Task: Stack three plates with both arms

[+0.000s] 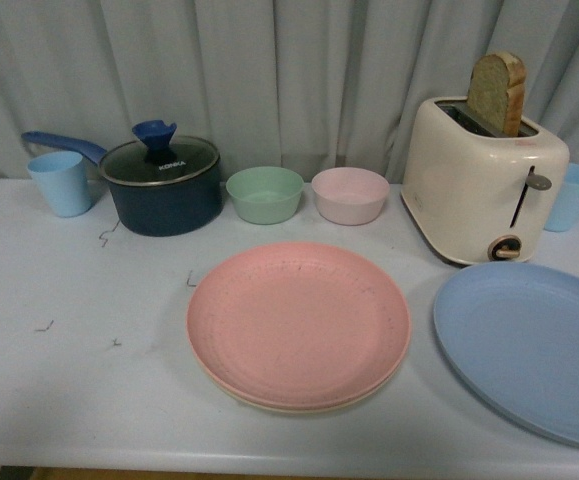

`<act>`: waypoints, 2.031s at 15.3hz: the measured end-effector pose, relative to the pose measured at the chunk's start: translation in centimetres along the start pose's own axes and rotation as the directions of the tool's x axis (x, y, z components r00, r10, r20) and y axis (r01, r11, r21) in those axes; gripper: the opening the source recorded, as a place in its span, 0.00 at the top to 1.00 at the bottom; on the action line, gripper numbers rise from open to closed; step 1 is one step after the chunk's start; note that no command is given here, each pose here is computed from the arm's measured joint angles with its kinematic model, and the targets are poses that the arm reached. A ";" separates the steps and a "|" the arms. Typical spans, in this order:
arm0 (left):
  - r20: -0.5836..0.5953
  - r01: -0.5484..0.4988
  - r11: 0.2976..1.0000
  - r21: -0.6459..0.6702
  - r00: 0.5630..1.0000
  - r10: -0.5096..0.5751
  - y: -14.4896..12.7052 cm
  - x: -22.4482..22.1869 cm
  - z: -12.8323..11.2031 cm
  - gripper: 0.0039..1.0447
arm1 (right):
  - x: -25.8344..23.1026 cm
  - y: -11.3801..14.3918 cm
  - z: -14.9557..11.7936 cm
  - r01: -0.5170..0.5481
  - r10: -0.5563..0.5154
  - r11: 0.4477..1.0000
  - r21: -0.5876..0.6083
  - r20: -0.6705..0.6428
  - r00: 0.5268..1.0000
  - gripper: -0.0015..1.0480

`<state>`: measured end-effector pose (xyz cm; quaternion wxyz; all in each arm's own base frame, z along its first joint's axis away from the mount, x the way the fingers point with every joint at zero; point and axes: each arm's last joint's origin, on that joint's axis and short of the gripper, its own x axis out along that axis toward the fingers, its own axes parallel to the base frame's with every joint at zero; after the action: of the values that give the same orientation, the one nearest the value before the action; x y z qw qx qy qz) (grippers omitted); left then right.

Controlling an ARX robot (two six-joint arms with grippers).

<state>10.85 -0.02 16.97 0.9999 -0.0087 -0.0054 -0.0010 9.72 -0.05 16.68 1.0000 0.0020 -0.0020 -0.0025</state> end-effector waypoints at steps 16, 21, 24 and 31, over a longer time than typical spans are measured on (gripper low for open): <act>-0.011 -0.001 1.000 0.000 1.000 0.001 0.0 -1.1 -0.3 0.07 | 5.1 -3.2 2.2 0.224 -0.173 0.973 0.055 -0.470 0.866 0.06; -0.011 0.000 1.000 0.001 1.000 0.000 0.0 -1.1 -0.3 0.06 | 17.2 -10.2 -2.6 0.209 -0.055 0.967 0.143 -0.688 0.724 0.06; -0.011 0.000 1.000 0.001 1.000 0.000 0.0 -1.1 -0.3 0.06 | 22.7 -10.2 -7.4 0.134 0.035 0.978 0.158 -0.765 0.643 0.06; -0.011 0.000 1.000 0.001 1.000 0.000 0.0 -1.1 -0.3 0.06 | 27.7 -9.5 -10.9 0.103 0.032 0.987 0.119 -0.791 0.611 0.15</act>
<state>9.75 -0.02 16.64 1.0000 -0.0083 0.0001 -0.0010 37.45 -9.65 5.84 0.8948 0.0795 0.4389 -0.0212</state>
